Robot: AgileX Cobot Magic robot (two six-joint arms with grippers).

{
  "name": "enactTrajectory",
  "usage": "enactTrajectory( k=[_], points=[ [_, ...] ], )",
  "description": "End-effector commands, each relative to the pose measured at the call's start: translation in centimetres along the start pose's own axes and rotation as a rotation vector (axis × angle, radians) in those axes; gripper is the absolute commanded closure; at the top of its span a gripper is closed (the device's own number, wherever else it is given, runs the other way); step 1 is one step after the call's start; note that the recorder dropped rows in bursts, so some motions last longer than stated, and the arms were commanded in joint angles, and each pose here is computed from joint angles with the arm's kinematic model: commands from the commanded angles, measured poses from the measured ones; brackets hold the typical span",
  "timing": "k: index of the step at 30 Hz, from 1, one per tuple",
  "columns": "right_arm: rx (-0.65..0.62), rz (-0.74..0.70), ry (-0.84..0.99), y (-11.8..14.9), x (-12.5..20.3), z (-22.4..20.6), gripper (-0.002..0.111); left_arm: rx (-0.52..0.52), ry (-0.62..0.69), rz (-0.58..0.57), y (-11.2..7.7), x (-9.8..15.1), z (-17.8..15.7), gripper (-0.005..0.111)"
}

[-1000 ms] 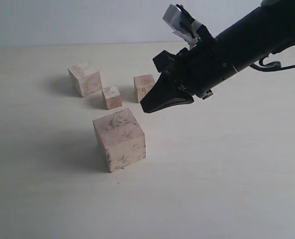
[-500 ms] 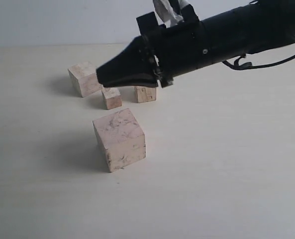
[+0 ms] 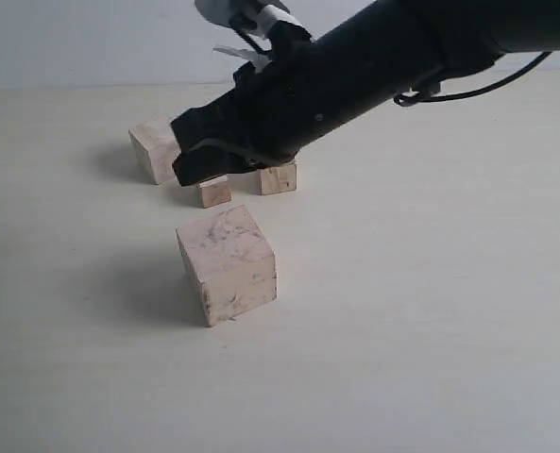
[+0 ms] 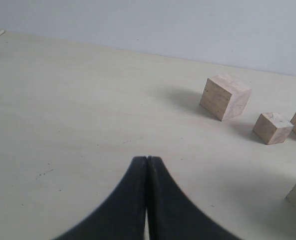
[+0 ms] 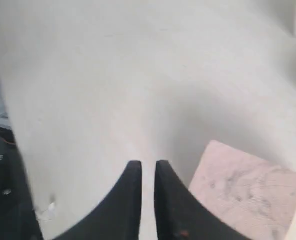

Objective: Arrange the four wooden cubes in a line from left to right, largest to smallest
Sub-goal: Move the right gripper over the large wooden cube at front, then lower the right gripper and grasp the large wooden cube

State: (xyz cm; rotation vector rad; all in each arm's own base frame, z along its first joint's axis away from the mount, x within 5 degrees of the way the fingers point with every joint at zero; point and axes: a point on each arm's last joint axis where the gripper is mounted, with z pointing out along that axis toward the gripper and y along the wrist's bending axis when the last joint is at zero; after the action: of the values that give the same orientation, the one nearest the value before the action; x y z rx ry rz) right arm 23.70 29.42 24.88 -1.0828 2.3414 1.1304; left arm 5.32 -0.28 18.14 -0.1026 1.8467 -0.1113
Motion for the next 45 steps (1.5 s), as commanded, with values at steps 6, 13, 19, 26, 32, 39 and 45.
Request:
enactTrajectory(
  k=[6, 13, 19, 26, 32, 39, 45],
  points=[
    [0.526, 0.086, 0.064, 2.5, -2.4, -1.0, 0.098, 0.003, -0.008, -0.004, 0.0, 0.0, 0.0, 0.107],
    [0.511, 0.026, 0.163, 2.1, -1.6, 0.2, 0.053, 0.003, -0.008, -0.001, 0.0, 0.0, 0.0, 0.107],
    [0.497, 0.095, 0.256, -0.4, -0.1, 4.5, 0.004, 0.003, -0.008, -0.001, 0.0, 0.0, 0.0, 0.107],
    [0.467, 0.171, 0.303, -1.7, 1.0, 7.0, 0.004, 0.003, -0.008, -0.001, 0.0, 0.0, 0.0, 0.107],
    [0.481, 0.150, 0.313, -2.5, 1.7, 8.7, 0.004, 0.003, -0.008, -0.001, 0.0, 0.0, 0.0, 0.107],
    [0.505, 0.164, 0.339, -3.5, 2.4, 9.9, 0.010, 0.003, -0.008, -0.001, 0.0, 0.0, 0.0, 0.107],
    [0.502, 0.136, 0.325, -3.2, 2.0, 9.5, 0.083, 0.003, -0.008, 0.001, 0.0, 0.0, 0.0, 0.107]
  ],
)
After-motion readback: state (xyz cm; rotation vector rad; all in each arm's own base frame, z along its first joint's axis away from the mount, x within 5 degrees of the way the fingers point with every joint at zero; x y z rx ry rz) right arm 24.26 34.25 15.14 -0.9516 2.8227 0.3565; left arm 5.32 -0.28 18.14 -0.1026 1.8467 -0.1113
